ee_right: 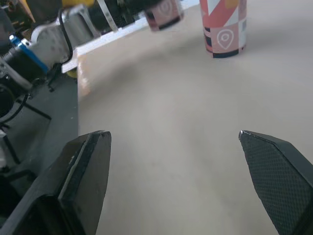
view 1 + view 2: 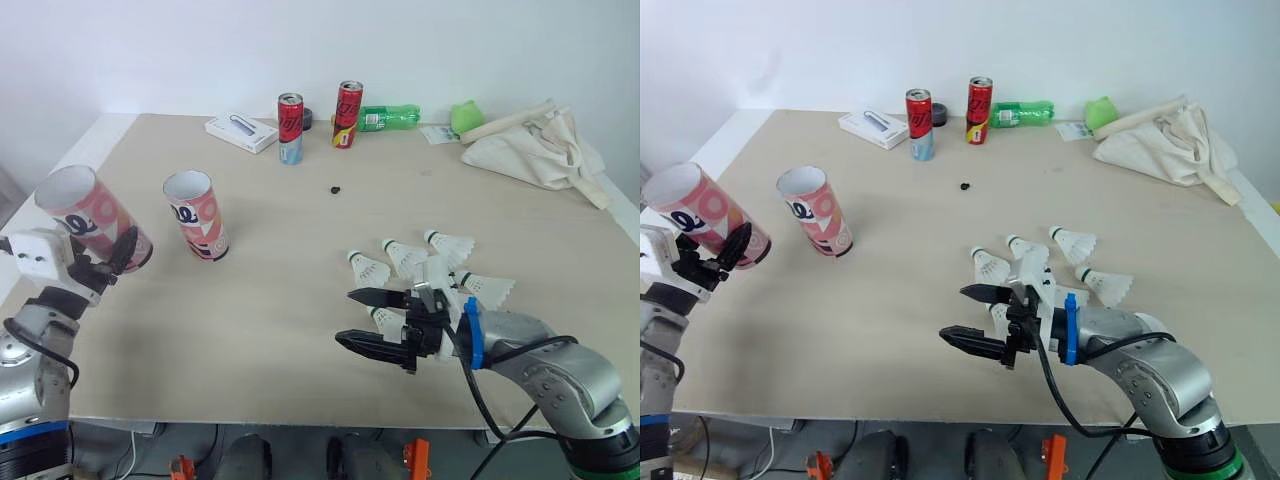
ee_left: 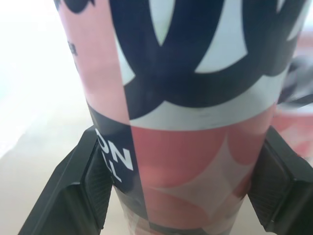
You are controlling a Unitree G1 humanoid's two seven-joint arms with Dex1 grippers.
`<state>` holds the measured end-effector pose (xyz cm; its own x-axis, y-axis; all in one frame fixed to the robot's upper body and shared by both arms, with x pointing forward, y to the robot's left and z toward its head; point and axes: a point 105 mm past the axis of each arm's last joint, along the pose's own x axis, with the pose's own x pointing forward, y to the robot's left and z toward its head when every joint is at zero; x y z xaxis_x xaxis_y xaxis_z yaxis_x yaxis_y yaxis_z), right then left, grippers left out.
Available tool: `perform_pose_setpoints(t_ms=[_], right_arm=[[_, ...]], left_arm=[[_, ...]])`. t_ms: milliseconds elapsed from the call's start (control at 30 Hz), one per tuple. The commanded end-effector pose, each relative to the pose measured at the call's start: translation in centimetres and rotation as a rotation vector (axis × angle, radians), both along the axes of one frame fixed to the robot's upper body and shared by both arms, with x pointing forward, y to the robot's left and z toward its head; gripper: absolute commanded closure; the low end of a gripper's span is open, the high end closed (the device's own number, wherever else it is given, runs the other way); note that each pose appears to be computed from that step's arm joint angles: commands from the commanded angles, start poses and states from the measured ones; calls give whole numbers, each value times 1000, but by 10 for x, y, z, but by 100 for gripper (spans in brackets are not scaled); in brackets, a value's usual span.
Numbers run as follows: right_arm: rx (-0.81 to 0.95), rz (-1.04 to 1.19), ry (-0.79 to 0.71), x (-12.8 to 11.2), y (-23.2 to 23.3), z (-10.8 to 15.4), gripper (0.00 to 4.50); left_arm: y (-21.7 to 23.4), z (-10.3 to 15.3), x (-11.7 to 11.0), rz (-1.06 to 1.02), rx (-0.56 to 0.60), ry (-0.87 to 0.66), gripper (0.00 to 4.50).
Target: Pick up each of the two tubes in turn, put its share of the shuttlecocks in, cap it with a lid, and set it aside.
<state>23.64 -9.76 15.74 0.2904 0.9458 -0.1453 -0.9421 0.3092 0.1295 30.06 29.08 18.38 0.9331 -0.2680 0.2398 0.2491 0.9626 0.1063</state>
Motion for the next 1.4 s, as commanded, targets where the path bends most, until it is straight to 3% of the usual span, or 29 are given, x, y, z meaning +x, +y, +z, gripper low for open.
perform_pose_setpoints(t_ms=[33, 300, 500, 633, 833, 1100, 1400], right_arm=[[21, 15, -13, -7, -14, 15, 0], [-70, -11, 10, -48, -29, 20, 0], [-149, -169, 46, -75, -44, 13, 0], [-199, -312, 158, -86, -40, -16, 0], [-92, -509, 181, -74, -32, -21, 0], [-102, -614, 220, -67, -23, -34, 0], [-121, -703, 174, -40, -29, -34, 0]], left_arm=[[-33, 11, -18, -323, 153, 56, 118], [-90, 6, -16, -730, 348, 209, 118], [-125, -19, -11, -934, 543, 326, 118], [-135, -25, -3, -1006, 645, 355, 118], [-146, -20, -1, -1069, 725, 355, 118], [-146, -19, -5, -1101, 790, 383, 118], [-147, -20, -10, -1116, 814, 384, 118]])
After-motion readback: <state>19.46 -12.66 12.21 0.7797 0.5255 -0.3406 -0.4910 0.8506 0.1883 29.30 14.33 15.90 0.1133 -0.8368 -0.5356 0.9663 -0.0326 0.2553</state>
